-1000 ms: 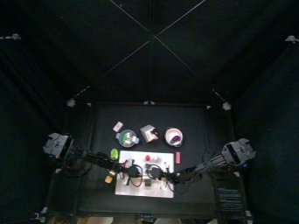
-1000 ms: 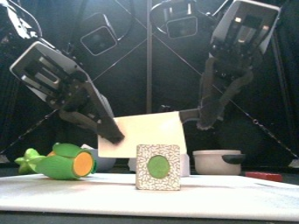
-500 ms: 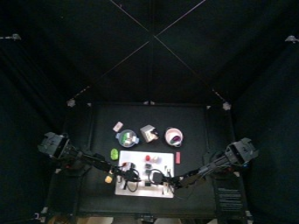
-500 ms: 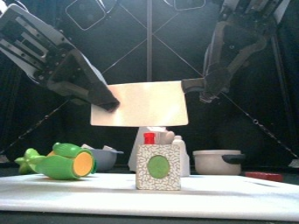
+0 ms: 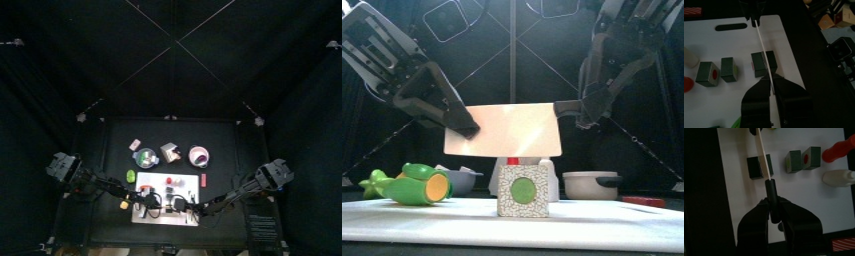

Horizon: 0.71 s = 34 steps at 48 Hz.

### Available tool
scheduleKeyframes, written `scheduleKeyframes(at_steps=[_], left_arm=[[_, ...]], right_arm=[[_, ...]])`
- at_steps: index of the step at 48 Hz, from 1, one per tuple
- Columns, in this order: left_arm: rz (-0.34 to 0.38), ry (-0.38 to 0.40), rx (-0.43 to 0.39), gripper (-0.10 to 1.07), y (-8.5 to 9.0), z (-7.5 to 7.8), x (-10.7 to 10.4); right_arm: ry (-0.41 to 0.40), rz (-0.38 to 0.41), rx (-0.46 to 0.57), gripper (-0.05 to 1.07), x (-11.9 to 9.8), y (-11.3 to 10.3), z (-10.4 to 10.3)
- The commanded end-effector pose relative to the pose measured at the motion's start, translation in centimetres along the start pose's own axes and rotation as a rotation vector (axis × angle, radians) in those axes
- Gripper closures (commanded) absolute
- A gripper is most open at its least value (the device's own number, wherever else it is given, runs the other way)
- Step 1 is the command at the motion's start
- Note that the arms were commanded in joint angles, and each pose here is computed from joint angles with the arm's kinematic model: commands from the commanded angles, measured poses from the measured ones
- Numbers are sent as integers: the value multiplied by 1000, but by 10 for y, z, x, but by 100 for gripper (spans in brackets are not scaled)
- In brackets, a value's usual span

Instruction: Cut third and fourth piece of sushi

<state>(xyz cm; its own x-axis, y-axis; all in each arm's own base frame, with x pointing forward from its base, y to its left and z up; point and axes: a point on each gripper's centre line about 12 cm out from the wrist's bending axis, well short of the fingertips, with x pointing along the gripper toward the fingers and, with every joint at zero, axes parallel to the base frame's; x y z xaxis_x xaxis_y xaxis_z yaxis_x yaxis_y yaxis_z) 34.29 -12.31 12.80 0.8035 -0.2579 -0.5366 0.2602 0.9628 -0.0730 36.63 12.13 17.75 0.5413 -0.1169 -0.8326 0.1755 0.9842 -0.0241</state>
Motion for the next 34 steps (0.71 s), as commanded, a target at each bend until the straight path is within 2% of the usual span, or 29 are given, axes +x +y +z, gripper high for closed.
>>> scheduleKeyframes(at_steps=[1, 34], left_arm=[[-29, -24, 21, 58, -12, 8, 1], [-20, 29, 21, 58, -9, -8, 10]], right_arm=[[-19, 2, 21, 60, -6, -3, 7], [19, -5, 27, 60, 6, -3, -2]])
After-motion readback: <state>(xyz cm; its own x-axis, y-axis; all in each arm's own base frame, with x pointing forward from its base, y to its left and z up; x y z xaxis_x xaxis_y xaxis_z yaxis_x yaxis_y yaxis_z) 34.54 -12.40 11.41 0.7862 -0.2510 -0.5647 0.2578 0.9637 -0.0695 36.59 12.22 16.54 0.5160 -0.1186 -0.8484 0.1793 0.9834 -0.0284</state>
